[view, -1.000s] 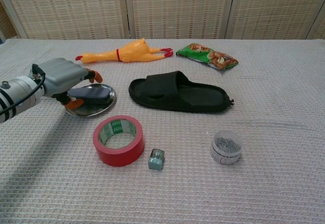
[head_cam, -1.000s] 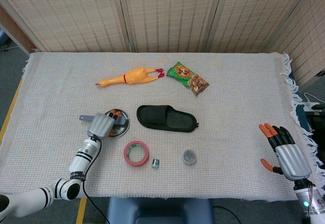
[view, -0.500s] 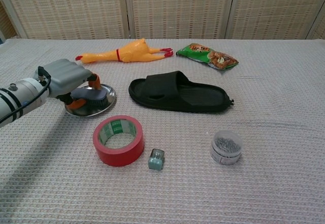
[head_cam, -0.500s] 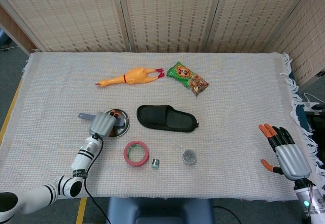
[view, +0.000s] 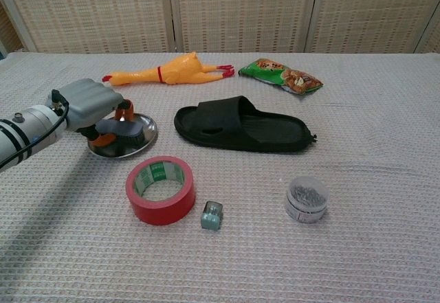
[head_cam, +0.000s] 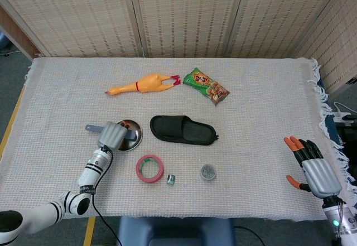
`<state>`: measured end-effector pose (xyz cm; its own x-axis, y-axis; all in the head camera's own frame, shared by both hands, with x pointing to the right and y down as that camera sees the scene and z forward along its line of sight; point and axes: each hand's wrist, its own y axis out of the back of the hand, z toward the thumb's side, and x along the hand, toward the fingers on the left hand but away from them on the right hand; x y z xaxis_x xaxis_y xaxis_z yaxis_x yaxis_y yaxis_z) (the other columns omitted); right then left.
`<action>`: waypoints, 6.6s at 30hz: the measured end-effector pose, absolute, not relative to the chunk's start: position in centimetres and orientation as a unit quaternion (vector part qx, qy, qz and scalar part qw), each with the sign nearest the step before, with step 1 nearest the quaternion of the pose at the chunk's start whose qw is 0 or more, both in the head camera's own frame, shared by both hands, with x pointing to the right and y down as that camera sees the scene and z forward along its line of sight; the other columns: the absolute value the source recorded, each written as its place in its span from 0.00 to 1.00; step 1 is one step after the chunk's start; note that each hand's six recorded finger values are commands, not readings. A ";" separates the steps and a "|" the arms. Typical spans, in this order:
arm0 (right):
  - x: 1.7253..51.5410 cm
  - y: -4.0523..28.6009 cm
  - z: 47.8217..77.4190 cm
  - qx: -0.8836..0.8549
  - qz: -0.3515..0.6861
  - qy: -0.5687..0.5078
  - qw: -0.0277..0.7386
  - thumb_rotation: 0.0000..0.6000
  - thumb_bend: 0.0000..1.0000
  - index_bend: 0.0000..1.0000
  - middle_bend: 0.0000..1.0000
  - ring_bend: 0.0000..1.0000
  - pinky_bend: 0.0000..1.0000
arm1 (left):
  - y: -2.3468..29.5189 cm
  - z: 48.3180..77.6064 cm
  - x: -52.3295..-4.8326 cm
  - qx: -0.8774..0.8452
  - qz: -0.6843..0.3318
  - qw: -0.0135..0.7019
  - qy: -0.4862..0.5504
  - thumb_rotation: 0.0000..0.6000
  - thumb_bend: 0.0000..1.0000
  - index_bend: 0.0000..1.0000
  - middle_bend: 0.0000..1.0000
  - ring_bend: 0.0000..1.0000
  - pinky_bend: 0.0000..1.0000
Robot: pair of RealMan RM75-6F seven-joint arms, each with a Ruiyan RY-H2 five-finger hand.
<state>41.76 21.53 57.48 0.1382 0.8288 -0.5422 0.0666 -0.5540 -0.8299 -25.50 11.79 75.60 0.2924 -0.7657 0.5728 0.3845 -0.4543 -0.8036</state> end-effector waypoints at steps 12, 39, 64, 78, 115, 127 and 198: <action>41.6 21.6 57.6 -0.678 0.565 -0.328 0.335 1.00 0.15 0.00 0.00 0.00 0.00 | 11.8 75.1 -25.3 -0.631 -0.559 0.512 0.166 1.00 0.41 0.53 0.58 0.76 1.00; 28.9 13.2 66.9 -0.755 0.487 -0.088 0.431 1.00 0.57 0.00 0.00 0.00 0.00 | 7.5 69.8 -20.3 -0.678 -0.517 0.471 0.225 1.00 0.41 0.58 0.61 0.76 1.00; 25.0 13.2 73.2 -0.734 0.521 0.003 0.435 1.00 0.59 0.01 0.00 0.00 0.00 | 8.1 71.2 -10.9 -0.709 -0.474 0.474 0.218 1.00 0.41 0.57 0.60 0.76 1.00; 24.9 13.2 73.0 -0.731 0.523 0.008 0.439 1.00 0.59 0.01 0.00 0.00 0.00 | 8.2 72.2 -8.8 -0.676 -0.466 0.529 0.214 1.00 0.41 0.56 0.59 0.76 1.00; 26.0 12.9 72.8 -0.722 0.534 0.011 0.440 1.00 0.60 0.01 0.00 0.00 0.00 | 8.7 73.3 -8.7 -0.720 -0.464 0.467 0.222 1.00 0.41 0.57 0.60 0.76 1.00; 26.1 12.7 72.6 -0.722 0.534 0.007 0.441 1.00 0.60 0.01 0.00 0.00 0.00 | 6.8 74.8 -12.3 -0.709 -0.503 0.438 0.231 1.00 0.41 0.57 0.60 0.76 1.00; 29.0 11.9 57.5 -0.792 0.421 -0.179 0.404 1.00 0.43 0.00 0.00 0.00 0.00 | 11.4 74.7 -25.3 -0.593 -0.585 0.543 0.105 1.00 0.41 0.54 0.59 0.76 1.00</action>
